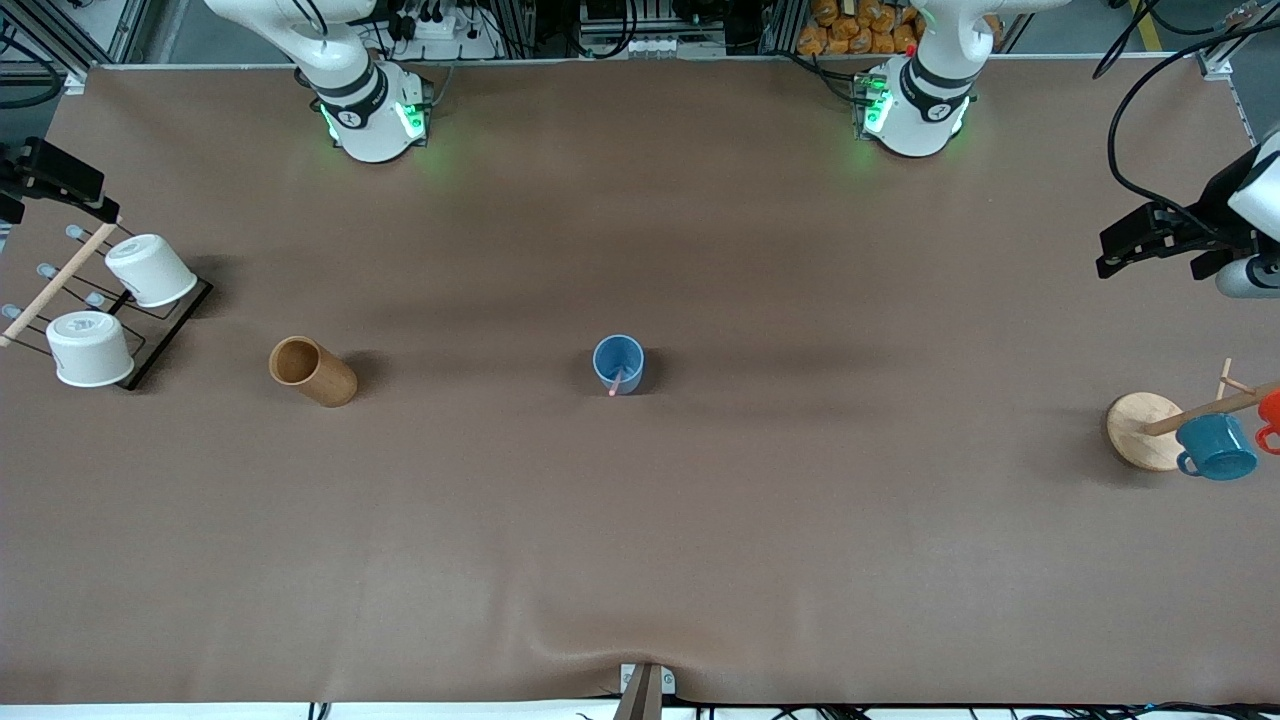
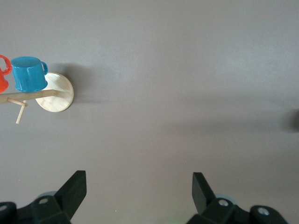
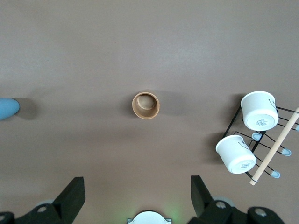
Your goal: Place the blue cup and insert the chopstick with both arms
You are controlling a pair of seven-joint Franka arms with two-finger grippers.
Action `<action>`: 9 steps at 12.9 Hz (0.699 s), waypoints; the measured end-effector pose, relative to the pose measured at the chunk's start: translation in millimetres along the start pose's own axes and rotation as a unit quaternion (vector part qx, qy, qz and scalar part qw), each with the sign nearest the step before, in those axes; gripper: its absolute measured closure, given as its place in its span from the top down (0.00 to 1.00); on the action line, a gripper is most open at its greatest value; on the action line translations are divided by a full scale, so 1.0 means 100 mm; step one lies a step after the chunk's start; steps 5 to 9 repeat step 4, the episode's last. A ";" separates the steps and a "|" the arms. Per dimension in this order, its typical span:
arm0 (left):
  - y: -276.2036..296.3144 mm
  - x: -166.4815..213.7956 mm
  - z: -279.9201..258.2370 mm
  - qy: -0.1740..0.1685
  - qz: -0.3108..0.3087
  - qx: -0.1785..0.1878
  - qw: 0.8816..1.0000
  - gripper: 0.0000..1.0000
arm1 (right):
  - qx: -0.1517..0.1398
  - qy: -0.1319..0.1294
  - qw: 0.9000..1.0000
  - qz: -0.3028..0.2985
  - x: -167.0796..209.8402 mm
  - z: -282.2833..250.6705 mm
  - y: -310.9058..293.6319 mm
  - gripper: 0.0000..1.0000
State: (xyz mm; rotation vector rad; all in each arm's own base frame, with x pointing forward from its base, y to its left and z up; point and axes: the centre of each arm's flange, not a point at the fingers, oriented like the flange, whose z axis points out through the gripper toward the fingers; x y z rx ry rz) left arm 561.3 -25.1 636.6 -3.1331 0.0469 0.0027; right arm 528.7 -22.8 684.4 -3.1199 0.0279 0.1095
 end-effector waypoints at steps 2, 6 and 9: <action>0.03 -0.01 -0.09 0.009 0.002 0.000 1.000 1.00 | 0.000 -0.001 1.000 0.000 0.00 0.00 0.00 1.00; 0.07 -0.02 -0.13 0.013 0.005 0.000 1.000 1.00 | 0.000 -0.003 1.000 0.001 -0.01 0.00 0.01 1.00; 0.07 -0.02 -0.13 0.013 0.005 0.000 1.000 1.00 | 0.000 -0.003 1.000 0.001 -0.01 0.00 0.01 1.00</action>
